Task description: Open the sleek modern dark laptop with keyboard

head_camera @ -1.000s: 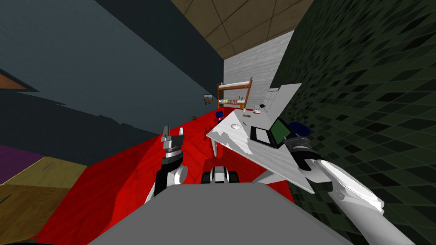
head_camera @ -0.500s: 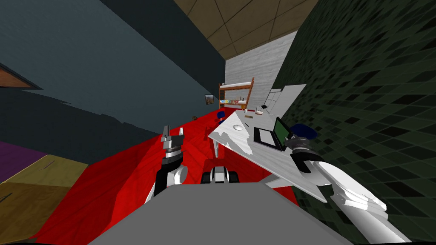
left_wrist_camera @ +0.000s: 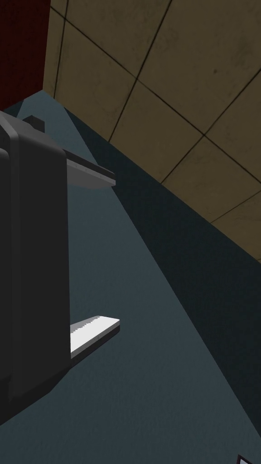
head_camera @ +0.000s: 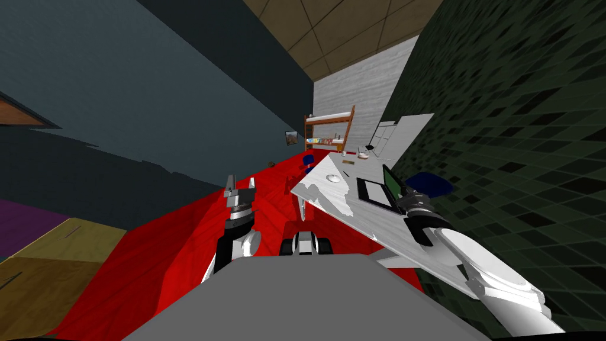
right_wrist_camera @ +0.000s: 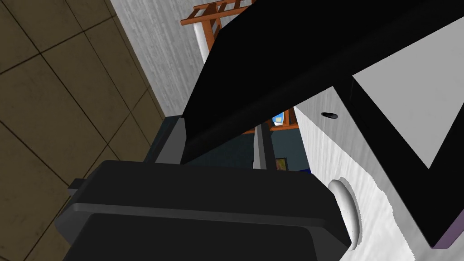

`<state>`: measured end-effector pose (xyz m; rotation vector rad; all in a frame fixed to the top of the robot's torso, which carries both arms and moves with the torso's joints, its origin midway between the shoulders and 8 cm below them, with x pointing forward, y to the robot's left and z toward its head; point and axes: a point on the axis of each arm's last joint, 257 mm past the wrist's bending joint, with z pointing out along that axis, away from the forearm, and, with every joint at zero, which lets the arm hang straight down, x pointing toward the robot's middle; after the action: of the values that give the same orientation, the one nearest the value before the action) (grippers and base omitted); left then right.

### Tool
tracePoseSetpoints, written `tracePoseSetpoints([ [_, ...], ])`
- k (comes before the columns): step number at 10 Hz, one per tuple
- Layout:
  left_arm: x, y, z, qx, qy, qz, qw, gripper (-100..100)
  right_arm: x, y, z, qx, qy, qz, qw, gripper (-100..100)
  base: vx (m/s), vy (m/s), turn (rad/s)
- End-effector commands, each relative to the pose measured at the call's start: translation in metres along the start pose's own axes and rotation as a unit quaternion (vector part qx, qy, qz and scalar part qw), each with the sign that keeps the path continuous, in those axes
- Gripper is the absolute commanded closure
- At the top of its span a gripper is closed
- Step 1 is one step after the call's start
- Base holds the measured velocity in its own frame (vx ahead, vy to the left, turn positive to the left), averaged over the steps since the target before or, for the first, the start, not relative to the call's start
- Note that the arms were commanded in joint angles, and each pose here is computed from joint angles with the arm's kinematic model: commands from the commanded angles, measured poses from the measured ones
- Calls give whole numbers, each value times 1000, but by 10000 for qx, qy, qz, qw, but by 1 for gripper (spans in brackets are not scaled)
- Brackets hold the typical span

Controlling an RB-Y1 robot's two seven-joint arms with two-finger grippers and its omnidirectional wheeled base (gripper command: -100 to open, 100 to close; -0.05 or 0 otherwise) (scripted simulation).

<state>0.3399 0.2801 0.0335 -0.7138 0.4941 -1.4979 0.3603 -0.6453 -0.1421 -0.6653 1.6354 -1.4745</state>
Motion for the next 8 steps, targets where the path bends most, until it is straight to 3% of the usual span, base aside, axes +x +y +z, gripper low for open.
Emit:
tracePoseSetpoints([
  [1,0,0,0,0,0,0,10000,0,-1,7,-4,-21,29,-239,9997,100,14,4,35],
  [8,0,0,0,0,0,0,10000,0,-10,39,-31,-50,175,-1661,9859,100,25,-5,44],
])
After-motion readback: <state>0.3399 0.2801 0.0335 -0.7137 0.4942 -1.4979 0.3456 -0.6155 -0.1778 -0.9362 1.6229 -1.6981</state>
